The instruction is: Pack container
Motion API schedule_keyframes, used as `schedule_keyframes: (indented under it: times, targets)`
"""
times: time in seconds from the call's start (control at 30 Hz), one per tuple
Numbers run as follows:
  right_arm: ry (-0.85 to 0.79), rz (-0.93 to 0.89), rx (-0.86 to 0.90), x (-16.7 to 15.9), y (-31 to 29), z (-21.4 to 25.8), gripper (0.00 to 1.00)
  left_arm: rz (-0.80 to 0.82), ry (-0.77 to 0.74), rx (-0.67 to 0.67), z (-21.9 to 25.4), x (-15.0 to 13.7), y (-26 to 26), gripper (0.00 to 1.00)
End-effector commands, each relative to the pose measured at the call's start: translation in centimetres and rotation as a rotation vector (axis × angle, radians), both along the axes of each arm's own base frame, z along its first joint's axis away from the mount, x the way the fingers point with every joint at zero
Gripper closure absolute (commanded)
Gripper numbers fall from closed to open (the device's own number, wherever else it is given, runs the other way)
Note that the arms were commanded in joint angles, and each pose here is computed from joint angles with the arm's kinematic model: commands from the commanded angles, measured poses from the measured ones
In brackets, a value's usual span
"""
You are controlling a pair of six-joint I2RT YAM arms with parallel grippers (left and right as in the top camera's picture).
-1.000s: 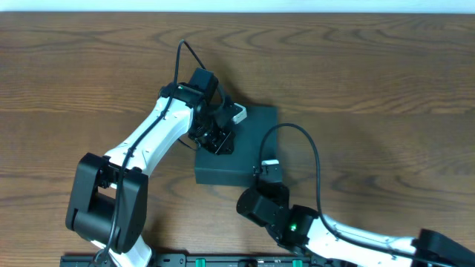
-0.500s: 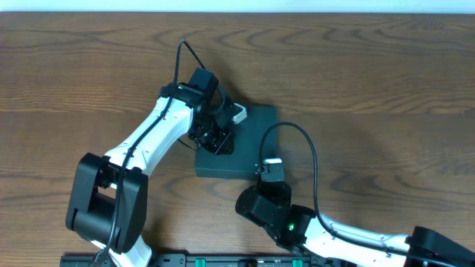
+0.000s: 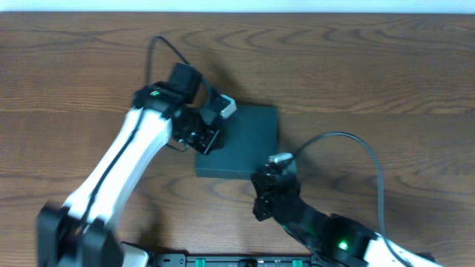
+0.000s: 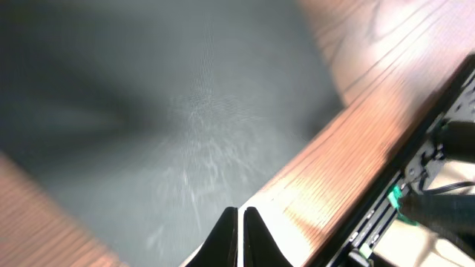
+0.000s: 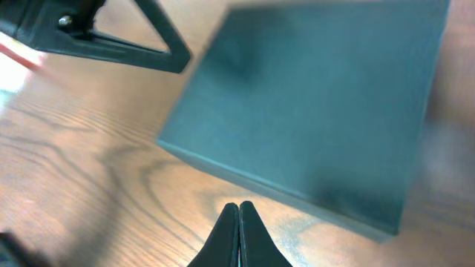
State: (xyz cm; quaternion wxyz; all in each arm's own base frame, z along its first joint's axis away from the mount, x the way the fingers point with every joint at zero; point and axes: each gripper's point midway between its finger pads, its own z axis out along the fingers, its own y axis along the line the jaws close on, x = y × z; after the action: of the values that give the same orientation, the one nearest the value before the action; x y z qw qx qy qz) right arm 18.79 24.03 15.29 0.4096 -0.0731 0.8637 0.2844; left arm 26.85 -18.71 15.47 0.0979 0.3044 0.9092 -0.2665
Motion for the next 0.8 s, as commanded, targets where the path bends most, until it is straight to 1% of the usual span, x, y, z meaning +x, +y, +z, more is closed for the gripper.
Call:
schedule_keyframes:
  times: [0.0, 0.17, 0.23, 0.43, 0.47, 0.5, 0.57, 0.6, 0.63, 0.67, 0.7, 0.77]
  targets:
    - [-0.074, 0.031, 0.013, -0.2, -0.9, 2.1, 0.98, 0.058, -0.103, -0.036, 4.0, -0.4, 1.2, 0.94]
    - [-0.116, 0.034, 0.074, -1.1, -2.4, 4.6, 0.99, 0.062, -0.244, -0.105, 9.2, -3.4, 2.1, 0.94]
    - [-0.131, 0.049, 0.088, -1.7, -3.2, 5.6, 0.98, 0.064, -0.315, -0.13, 11.5, -5.6, 2.8, 0.94]
    - [-0.219, 0.092, 0.083, -2.3, -4.3, 8.2, 0.98, 0.064, -0.466, -0.177, 15.1, -9.8, 4.2, 0.94]
    - [-0.234, 0.094, 0.092, -2.4, -4.3, 8.9, 0.94, 0.064, -0.494, -0.187, 15.7, -10.5, 4.4, 0.94]
    - [-0.24, 0.092, 0.101, -2.4, -4.4, 9.3, 0.83, 0.063, -0.518, -0.195, 16.1, -11.1, 4.6, 0.94]
    - [-0.249, 0.09, 0.117, -2.3, -4.3, 9.9, 0.52, 0.063, -0.549, -0.206, 16.7, -12.0, 4.8, 0.94]
    - [-0.253, 0.09, 0.125, -2.3, -4.3, 10.1, 0.33, 0.062, -0.565, -0.212, 17.0, -12.4, 5.0, 0.77]
    - [-0.254, 0.09, 0.127, -2.3, -4.2, 10.2, 0.1, 0.063, -0.573, -0.216, 17.1, -12.6, 5.0, 0.48]
    - [-0.255, 0.089, 0.128, -2.3, -4.2, 10.2, 0.01, 0.069, -0.574, -0.22, 17.2, -12.8, 5.1, 0.17]
    - [-0.254, 0.09, 0.128, -2.3, -4.2, 10.2, 0.01, 0.077, -0.572, -0.225, 17.3, -12.9, 5.1, 0.05]
    - [-0.25, 0.091, 0.121, -2.3, -4.2, 10.0, 0.01, 0.091, -0.557, -0.228, 17.2, -13.0, 5.2, 0.05]
